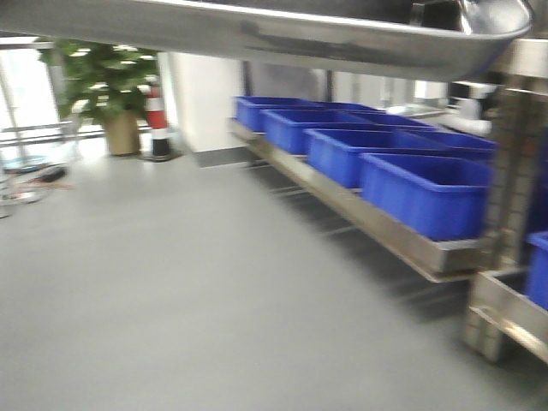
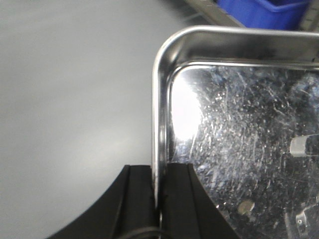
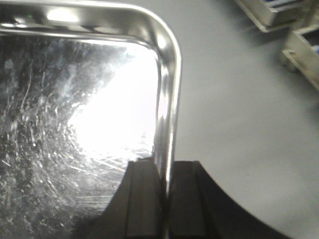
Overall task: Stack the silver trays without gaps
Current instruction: 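Hold the tray in both grippers while the base backs away and turns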
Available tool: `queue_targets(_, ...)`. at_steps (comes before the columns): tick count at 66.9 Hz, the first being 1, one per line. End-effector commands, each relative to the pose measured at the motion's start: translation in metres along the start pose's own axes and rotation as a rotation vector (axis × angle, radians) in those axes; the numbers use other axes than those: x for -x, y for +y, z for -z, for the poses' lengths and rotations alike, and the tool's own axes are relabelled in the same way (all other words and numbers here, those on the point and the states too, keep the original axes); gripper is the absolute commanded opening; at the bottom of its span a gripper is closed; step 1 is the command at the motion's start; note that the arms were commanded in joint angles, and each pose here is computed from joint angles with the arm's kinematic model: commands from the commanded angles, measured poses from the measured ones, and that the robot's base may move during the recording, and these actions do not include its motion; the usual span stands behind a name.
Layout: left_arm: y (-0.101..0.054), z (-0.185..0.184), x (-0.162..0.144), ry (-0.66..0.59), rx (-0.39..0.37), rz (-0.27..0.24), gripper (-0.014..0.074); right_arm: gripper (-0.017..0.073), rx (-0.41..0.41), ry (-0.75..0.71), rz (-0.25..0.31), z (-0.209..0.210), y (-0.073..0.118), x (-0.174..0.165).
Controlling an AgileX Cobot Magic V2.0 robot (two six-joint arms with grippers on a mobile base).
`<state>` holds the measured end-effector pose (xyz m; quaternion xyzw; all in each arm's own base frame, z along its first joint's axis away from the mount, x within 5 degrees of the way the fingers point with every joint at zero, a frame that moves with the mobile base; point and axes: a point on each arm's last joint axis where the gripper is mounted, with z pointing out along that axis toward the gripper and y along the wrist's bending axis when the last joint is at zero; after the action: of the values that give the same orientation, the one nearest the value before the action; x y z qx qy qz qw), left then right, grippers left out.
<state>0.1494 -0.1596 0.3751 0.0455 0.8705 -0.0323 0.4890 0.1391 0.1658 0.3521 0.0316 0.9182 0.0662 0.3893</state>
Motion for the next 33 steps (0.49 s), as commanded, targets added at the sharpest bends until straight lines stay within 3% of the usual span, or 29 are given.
queue_targets(1, 0.0009, 0.0019, 0.0028, -0.034, 0.001, -0.025, -0.0016, -0.0015, 0.024, -0.043, 0.017, 0.0041, -0.0002, 0.0048)
queue_targets(33, 0.0009, 0.0019, 0.0028, -0.034, 0.001, -0.025, -0.0016, -0.0015, 0.024, -0.043, 0.017, 0.0041, -0.0002, 0.0048)
